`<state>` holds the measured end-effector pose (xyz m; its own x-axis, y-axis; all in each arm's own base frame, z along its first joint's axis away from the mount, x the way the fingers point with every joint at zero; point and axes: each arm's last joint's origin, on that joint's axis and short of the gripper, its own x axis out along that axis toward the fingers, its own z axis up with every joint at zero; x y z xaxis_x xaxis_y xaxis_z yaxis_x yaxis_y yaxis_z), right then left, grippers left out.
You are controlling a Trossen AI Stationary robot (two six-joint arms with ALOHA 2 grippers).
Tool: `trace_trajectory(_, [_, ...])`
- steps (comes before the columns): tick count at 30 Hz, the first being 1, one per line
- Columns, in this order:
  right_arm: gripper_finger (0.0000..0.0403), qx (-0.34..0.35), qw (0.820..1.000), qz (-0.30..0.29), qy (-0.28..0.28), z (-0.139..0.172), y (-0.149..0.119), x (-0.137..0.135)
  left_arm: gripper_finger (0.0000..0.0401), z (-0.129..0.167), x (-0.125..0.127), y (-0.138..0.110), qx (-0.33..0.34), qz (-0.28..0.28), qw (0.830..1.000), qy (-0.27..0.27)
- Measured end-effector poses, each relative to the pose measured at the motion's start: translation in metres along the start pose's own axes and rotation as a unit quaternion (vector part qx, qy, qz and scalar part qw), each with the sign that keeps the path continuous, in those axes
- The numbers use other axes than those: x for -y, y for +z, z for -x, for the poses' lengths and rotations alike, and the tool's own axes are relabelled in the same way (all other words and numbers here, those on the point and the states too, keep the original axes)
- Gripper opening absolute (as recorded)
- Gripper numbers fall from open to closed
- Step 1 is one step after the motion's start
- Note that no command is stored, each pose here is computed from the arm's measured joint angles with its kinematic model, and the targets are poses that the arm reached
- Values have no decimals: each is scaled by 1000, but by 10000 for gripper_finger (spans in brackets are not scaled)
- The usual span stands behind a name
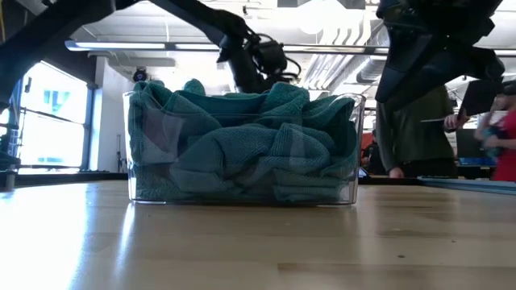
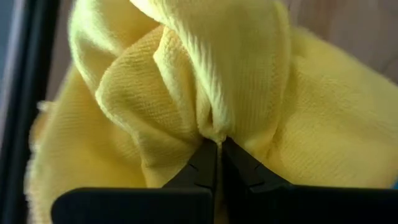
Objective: Sort microfiber towel by color & place in baskets
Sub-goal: Put the yellow microfiber cloth into the top transparent bin
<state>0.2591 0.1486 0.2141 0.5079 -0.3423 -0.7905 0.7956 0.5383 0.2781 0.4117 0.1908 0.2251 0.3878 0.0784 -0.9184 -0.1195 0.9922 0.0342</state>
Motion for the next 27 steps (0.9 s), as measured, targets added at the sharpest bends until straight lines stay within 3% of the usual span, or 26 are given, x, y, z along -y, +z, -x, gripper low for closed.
trace_trajectory(11, [98,0,1000,0,0,0,0,0,0,-46,7,-2,-32,3,999,-11])
trace_trajectory(15, [98,0,1000,-8,-1,0,0,0,3,-49,10,-1,-30,10,999,-9])
trace_trajectory(27, [98,0,1000,-10,-2,0,0,1,92,-46,11,2,-20,19,1000,-8])
